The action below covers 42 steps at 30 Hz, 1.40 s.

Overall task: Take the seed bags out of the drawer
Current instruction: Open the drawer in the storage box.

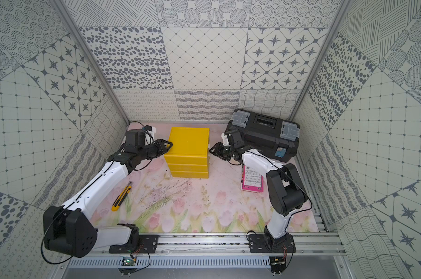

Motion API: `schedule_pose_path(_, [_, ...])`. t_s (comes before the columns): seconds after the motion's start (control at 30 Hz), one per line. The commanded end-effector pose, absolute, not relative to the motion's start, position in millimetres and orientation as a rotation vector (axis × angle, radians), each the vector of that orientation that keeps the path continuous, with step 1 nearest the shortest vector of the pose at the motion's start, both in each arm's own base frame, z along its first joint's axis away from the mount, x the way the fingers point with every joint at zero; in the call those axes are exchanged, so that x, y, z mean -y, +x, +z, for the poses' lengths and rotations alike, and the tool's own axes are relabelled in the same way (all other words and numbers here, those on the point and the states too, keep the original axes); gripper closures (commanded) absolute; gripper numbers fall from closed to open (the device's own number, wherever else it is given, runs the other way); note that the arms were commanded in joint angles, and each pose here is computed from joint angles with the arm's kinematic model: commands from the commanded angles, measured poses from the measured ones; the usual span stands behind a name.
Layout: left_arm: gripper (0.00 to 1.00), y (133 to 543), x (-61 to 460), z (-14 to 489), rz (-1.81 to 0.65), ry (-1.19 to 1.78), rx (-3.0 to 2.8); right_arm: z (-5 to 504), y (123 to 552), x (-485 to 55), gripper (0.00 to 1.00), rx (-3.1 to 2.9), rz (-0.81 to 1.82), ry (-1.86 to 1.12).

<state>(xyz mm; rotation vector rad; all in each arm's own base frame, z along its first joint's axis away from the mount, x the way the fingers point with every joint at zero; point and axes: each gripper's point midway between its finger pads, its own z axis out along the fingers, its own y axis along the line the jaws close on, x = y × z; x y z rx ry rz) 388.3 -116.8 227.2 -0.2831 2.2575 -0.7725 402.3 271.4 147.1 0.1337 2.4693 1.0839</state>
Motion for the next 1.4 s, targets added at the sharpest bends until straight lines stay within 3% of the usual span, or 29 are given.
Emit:
schedule_pose_path(0.0, [0.60, 321, 103, 149, -0.632, -0.368, -2.669, 160, 412, -283, 0.57, -2.418, 1.114, 0.091])
schedule_pose_path(0.37, [0.60, 321, 103, 148, -0.634, -0.375, -2.668, 137, 414, -272, 0.64, -2.493, 0.939, 0.080])
schedule_pose_path(0.93, [0.60, 321, 103, 147, -0.635, -0.380, -2.671, 158, 418, -255, 1.00, -2.477, 0.778, 0.050])
schedule_pose_path(1.37, [0.60, 322, 104, 147, -0.639, -0.379, -2.668, 181, 416, -200, 1.00, -2.447, 0.704, 0.108])
